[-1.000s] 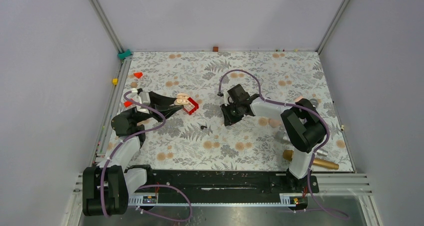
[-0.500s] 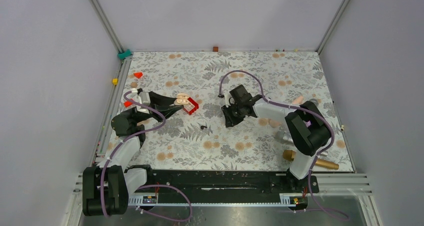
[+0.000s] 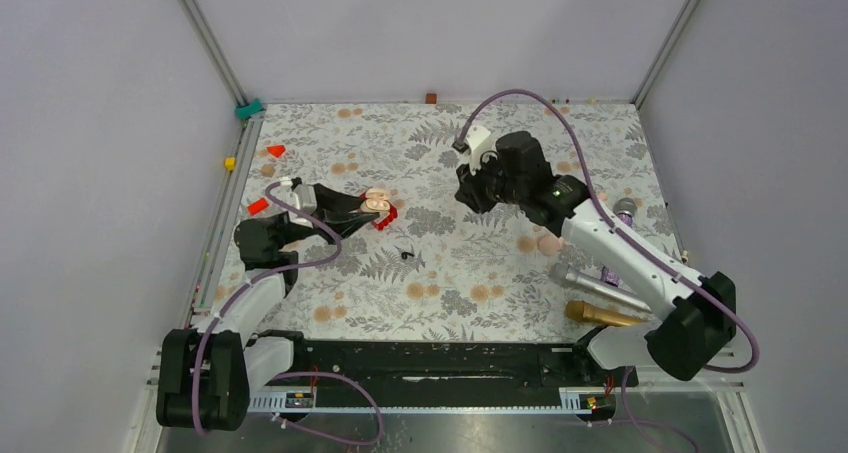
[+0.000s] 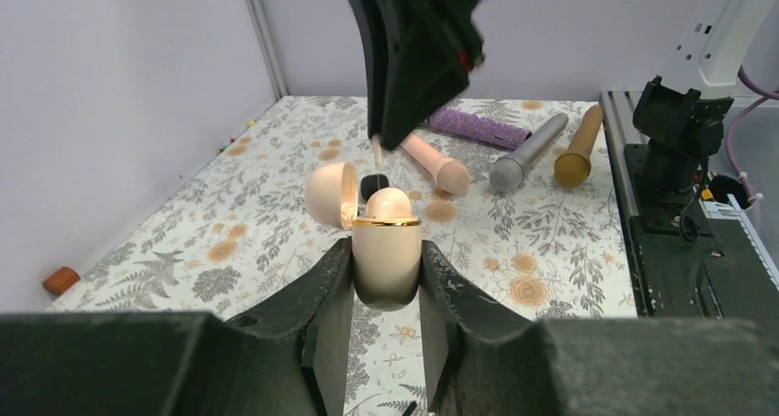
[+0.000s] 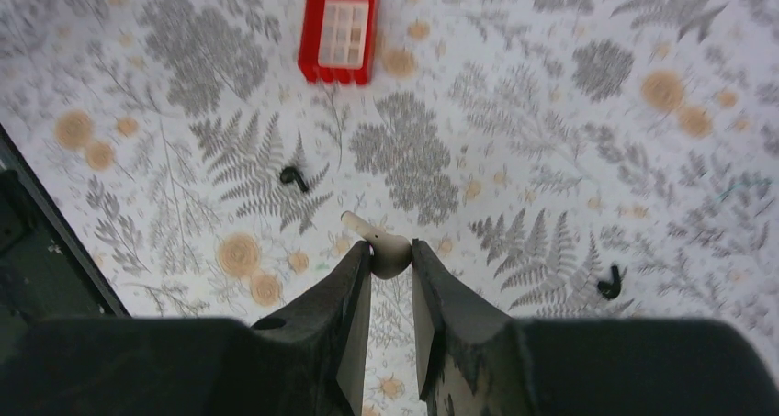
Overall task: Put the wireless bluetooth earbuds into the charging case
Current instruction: Pick up the earbud from the center of the board, then place the earbud in the charging case.
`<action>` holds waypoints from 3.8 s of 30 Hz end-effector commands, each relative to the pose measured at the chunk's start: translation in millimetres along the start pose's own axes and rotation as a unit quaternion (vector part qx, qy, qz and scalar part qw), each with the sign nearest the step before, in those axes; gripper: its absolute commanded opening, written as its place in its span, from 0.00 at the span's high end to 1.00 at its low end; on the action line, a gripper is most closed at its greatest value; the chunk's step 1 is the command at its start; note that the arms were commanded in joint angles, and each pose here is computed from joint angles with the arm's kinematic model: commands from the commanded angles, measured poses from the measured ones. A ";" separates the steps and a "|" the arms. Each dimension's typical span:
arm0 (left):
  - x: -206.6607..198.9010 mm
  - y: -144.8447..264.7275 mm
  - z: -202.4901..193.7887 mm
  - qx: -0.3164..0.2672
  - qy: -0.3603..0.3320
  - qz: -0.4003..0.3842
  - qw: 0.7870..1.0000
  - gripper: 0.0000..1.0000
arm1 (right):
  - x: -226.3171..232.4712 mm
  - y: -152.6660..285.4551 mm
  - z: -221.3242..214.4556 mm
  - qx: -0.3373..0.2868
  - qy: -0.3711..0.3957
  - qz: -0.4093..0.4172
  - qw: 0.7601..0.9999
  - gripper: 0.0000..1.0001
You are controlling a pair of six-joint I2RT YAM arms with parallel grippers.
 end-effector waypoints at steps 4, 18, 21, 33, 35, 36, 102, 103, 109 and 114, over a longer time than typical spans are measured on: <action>19.7 -12.2 -1.4 0.026 -0.060 0.023 0.998 1.00 | 32.5 41.2 48.1 -0.022 -0.004 0.031 0.999 0.82; 8.1 -24.5 -15.8 0.053 -0.100 0.005 0.994 1.00 | 79.2 7.7 68.9 0.072 -0.085 0.095 0.989 0.82; 5.1 -27.7 -15.7 0.050 -0.097 -0.006 0.994 1.00 | 87.3 -1.9 62.2 0.089 -0.079 0.100 0.988 0.82; -2.4 -28.3 -19.1 0.048 -0.086 -0.026 0.995 1.00 | 100.0 -8.5 58.6 0.090 -0.059 0.090 0.990 0.82; -2.7 -28.1 -19.1 0.048 -0.088 -0.027 0.995 1.00 | 99.5 -6.1 60.1 0.085 -0.056 0.086 0.991 0.82; -2.8 -28.0 -19.3 0.048 -0.089 -0.028 0.994 1.00 | 99.1 -4.3 61.1 0.082 -0.055 0.084 0.992 0.82; -8.5 -29.8 -20.5 0.043 -0.058 -0.018 0.997 1.00 | 112.8 -24.8 58.3 0.075 0.003 0.032 0.997 0.83; -8.4 -29.8 -20.6 0.042 -0.056 -0.017 0.997 1.00 | 113.1 -24.5 58.1 0.076 0.003 0.032 0.997 0.83; -7.6 -30.5 -18.6 0.039 -0.055 -0.012 0.998 1.00 | 114.2 -24.3 56.3 0.078 -0.005 0.033 0.996 0.84; -6.7 -29.9 -21.2 0.044 -0.053 -0.006 0.998 1.00 | 115.7 -19.7 58.2 0.073 -0.009 0.036 0.997 0.84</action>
Point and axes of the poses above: each gripper's point midway between its finger pads, its own y axis back along the fingers, its own x axis along the line the jaws close on, z = x × y, the point moved 10 cm from there along y, back along the fingers, and after that the axes turned 12 degrees about -y, right-handed, at the moved point
